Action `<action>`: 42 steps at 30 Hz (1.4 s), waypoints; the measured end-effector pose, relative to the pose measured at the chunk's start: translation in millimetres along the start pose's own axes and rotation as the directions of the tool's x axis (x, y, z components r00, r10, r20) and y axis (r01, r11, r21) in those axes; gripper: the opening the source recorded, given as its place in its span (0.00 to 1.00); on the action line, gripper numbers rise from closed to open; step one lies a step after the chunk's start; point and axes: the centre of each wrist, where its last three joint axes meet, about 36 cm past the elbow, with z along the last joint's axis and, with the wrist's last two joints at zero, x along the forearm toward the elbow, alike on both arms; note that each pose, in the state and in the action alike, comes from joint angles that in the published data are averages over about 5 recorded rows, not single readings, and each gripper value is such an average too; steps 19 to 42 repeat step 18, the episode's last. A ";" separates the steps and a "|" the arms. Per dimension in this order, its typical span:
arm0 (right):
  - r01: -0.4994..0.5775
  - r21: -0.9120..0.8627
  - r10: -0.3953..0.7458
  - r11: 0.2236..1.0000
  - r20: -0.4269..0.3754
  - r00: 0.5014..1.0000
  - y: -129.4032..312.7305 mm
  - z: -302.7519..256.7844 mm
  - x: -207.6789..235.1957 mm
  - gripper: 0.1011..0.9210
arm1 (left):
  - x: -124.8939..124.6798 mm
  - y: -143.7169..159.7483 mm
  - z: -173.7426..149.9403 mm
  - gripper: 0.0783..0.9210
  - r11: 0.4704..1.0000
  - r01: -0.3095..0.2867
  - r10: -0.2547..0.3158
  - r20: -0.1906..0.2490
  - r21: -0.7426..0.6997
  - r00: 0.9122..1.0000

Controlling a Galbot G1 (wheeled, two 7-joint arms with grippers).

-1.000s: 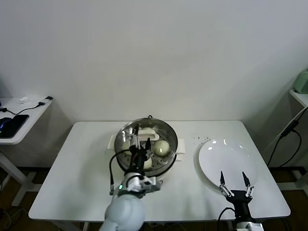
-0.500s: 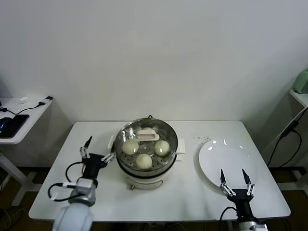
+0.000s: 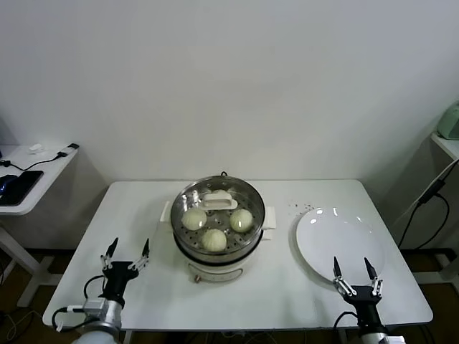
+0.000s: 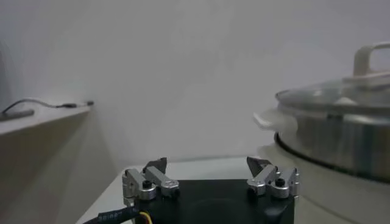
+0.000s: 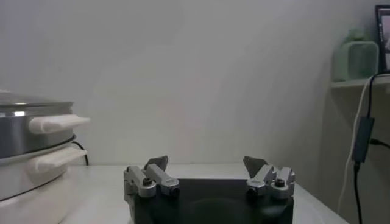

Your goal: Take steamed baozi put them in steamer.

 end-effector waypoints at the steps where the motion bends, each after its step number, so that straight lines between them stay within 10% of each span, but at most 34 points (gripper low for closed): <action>1: 0.000 -0.003 0.000 1.000 -0.002 1.000 0.1 0.1 0.1 0.88 | 1.4 1.2 4.8 0.88 1.000 0.002 -0.002 -0.001 0.005 1.000; 42: -0.006 -0.026 0.005 1.000 -0.028 1.000 0.4 2.1 1.8 0.88 | 17.7 6.5 41.1 0.88 0.999 0.019 -0.019 0.011 0.040 1.000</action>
